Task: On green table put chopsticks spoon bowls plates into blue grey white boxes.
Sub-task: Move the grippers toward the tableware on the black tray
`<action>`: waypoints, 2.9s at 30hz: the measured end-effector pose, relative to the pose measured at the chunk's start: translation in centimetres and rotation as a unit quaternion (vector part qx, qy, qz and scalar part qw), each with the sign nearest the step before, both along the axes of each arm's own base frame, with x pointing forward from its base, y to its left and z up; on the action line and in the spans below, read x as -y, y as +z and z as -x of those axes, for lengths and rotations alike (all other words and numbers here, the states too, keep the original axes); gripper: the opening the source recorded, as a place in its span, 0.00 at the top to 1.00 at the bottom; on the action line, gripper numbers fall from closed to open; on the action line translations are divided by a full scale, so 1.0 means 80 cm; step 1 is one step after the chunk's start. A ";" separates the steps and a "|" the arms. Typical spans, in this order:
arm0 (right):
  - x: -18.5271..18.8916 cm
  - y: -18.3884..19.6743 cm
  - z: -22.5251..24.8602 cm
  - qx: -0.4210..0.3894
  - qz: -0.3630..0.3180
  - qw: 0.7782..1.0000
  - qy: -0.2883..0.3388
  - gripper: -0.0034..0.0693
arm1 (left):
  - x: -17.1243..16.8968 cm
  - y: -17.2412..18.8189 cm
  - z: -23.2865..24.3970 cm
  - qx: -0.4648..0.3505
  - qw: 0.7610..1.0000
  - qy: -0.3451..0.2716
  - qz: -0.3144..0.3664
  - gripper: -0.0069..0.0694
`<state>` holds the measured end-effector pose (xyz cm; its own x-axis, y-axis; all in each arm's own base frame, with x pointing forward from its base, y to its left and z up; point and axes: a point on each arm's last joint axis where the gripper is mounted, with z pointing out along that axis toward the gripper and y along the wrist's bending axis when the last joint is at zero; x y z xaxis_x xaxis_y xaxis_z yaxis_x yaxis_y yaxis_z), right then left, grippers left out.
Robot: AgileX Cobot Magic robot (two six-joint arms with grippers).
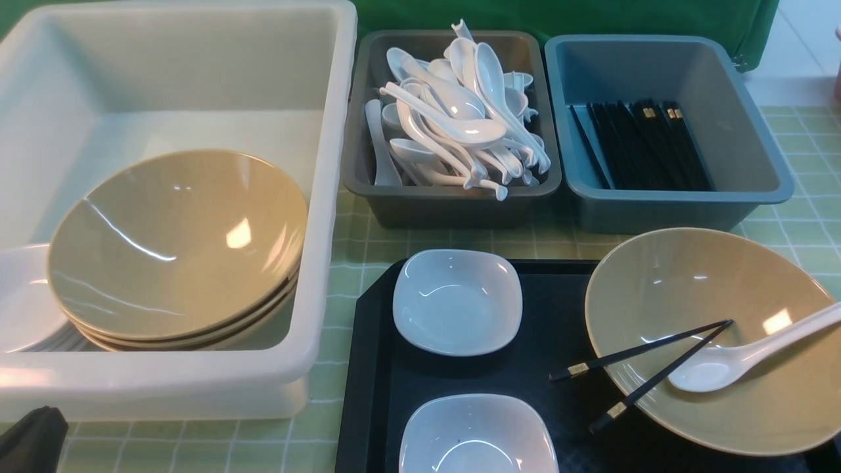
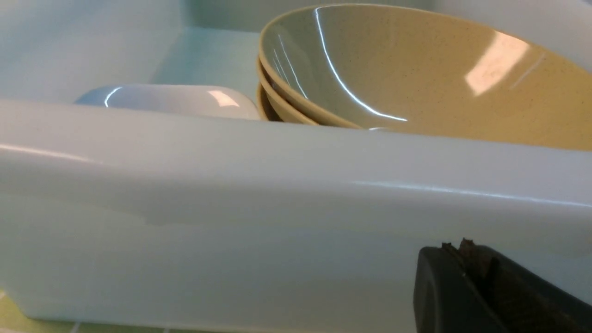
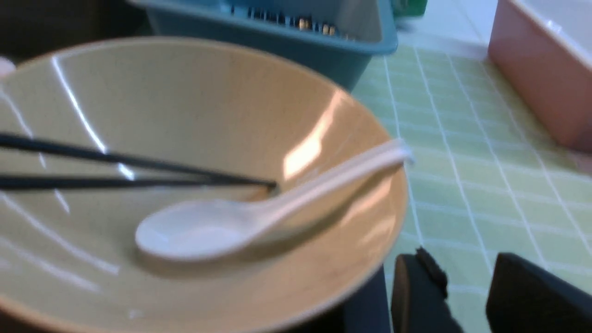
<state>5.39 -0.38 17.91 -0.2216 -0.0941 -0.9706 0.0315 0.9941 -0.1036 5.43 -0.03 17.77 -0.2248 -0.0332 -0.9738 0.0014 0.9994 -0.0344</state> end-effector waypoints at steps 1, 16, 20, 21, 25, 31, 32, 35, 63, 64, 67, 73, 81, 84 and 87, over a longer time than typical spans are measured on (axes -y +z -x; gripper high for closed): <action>0.000 0.002 -0.001 0.013 0.000 1.000 0.001 0.63 | 0.000 0.002 0.000 0.008 1.000 0.000 0.001 0.91; -0.002 0.029 -0.003 0.138 -0.104 0.985 0.002 0.63 | 0.001 0.033 -0.003 0.145 0.989 -0.003 0.003 0.91; -0.003 0.042 -0.002 0.193 -0.133 0.972 0.011 0.63 | 0.000 0.048 -0.001 0.209 0.974 0.001 0.090 0.91; -0.004 0.048 0.000 0.218 -0.135 0.966 0.017 0.63 | -0.001 0.056 0.001 0.242 0.961 0.002 0.136 0.91; -0.005 0.063 0.004 0.286 -0.147 0.946 0.033 0.63 | -0.008 0.080 0.011 0.351 0.907 0.002 0.232 0.91; -0.005 0.138 0.017 0.339 -0.168 0.925 0.044 0.63 | -0.008 0.167 0.023 0.408 0.877 -0.016 0.254 0.91; -0.005 0.165 0.020 0.353 -0.167 0.920 0.046 0.63 | -0.007 0.191 0.023 0.409 0.878 -0.021 0.247 0.91; -0.005 0.217 0.019 0.356 -0.167 0.918 0.045 0.63 | -0.002 0.252 0.017 0.383 0.897 -0.028 0.218 0.91; -0.033 0.150 -0.166 -0.392 0.025 0.889 0.235 0.63 | 0.100 0.178 -0.093 -0.220 0.938 -0.256 0.078 0.91; -0.035 0.148 -0.173 -0.394 0.053 0.878 0.268 0.63 | 0.106 0.176 -0.092 -0.226 0.931 -0.280 0.066 0.91; -0.049 0.137 -0.190 -0.382 0.147 0.834 0.370 0.62 | 0.120 0.171 -0.090 -0.237 0.911 -0.337 0.032 0.91; -0.078 0.107 -0.214 -0.336 0.282 0.744 0.504 0.54 | 0.127 0.170 -0.088 -0.233 0.896 -0.377 0.011 0.91; -0.083 0.075 -0.238 -0.336 0.321 0.707 0.533 0.24 | 0.128 0.170 -0.087 -0.232 0.896 -0.379 0.010 0.91; -0.083 0.065 -0.247 -0.327 0.345 0.693 0.541 0.15 | 0.128 0.170 -0.087 -0.232 0.896 -0.379 0.011 0.91; -0.087 0.056 -0.252 -0.326 0.356 0.680 0.552 0.14 | 0.128 0.170 -0.087 -0.232 0.896 -0.379 0.011 0.91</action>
